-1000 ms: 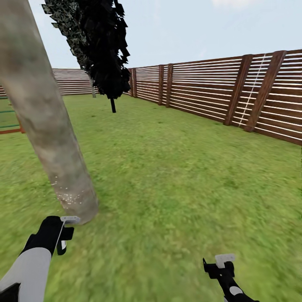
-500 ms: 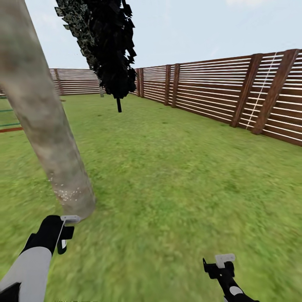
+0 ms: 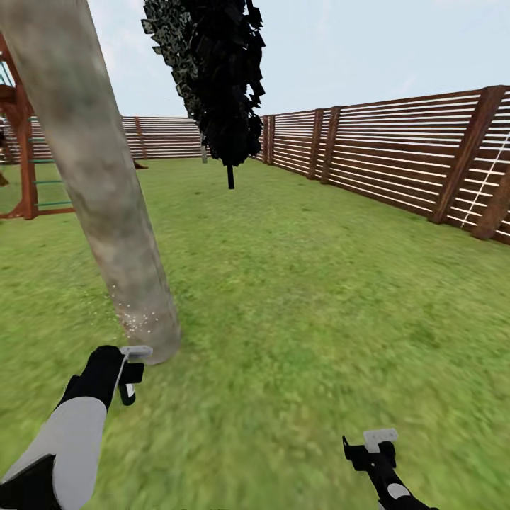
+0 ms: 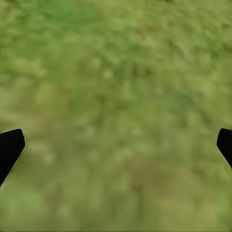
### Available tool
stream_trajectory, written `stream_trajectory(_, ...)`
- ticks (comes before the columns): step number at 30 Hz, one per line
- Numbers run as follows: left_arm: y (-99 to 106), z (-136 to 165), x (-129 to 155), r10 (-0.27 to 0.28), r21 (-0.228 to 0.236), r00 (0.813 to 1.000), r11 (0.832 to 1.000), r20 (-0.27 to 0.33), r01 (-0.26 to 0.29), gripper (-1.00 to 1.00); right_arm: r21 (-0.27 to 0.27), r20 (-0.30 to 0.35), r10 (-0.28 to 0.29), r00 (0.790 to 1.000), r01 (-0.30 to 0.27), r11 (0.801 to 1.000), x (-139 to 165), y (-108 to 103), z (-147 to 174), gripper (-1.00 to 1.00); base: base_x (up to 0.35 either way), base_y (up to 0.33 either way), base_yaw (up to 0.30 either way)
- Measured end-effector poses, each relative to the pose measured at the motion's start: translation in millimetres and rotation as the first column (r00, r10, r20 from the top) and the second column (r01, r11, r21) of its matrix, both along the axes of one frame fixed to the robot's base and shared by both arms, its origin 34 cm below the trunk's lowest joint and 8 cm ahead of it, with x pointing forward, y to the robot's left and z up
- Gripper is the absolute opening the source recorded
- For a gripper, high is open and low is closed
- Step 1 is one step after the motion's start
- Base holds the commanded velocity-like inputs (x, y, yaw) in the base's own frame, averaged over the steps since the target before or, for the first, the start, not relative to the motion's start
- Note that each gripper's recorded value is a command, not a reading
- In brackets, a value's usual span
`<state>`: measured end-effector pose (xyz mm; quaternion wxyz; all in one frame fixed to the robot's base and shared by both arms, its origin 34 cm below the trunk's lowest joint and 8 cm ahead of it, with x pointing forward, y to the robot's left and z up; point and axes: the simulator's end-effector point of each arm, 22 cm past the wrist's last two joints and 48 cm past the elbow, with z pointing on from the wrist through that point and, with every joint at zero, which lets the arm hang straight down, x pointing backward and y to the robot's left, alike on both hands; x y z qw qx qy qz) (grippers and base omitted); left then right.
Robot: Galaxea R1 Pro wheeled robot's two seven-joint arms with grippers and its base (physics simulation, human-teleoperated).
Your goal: In the garden, pick up the pesticide atomizer on the floor and spray pesticide onto both trees until each tree trunk is fully covered.
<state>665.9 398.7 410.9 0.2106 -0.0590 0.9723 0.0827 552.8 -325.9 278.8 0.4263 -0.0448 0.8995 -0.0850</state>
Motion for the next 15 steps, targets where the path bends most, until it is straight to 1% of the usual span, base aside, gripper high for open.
stream_trajectory(2, -8, 13, 15, -0.009, -0.004, 1.0, 1.0, 0.023, 0.009, -1.0, 0.0, 0.0, 0.001, 1.0, -0.001, 1.0, 0, 0, 0, 1.0, 0.0, 0.0, 0.276)
stream_trajectory(4, -8, 22, 23, -0.01, -0.002, 0.999, 1.0, 0.039, 0.01, -1.0, 0.0, 0.0, 0.001, 1.0, -0.001, 1.0, 0, 0, 0, 1.0, 0.0, 0.0, 0.276)
stream_trajectory(6, -5, 33, 30, -0.005, 0.005, 0.998, 1.0, 0.06, 0.005, -1.0, 0.0, 0.0, 0.001, 1.0, -0.001, 1.0, 0, 0, 0, 1.0, 0.0, 0.0, 0.276)
stream_trajectory(8, 2, 51, 39, 0.017, 0.012, 0.997, 1.0, 0.081, -0.018, -1.0, 0.0, 0.0, 0.001, 1.0, -0.001, 1.0, 0, 0, 0, 1.0, 0.0, 0.0, 0.239)
stream_trajectory(9, 2, 61, 43, 0.029, 0.006, 0.996, 1.0, 0.084, -0.03, -1.0, 0.0, 0.0, 0.001, 1.0, -0.001, 1.0, 0, 0, 0, 1.0, 0.032, 0.0, 0.107)
stream_trajectory(11, 2, 71, 49, 0.037, 0.001, 0.995, 0.999, 0.092, -0.037, -1.0, 0.0, 0.0, 0.001, 1.0, -0.001, 1.0, 0, 0, 0, 1.0, 0.185, 0.0, 0.045)
stream_trajectory(15, 0, 75, 52, 0.037, 0.0, 0.995, 0.999, 0.096, -0.037, -1.0, 0.0, 0.0, 0.001, 1.0, -0.001, 1.0, 0, 0, 0, 1.0, 0.271, -0.106, 0.007)
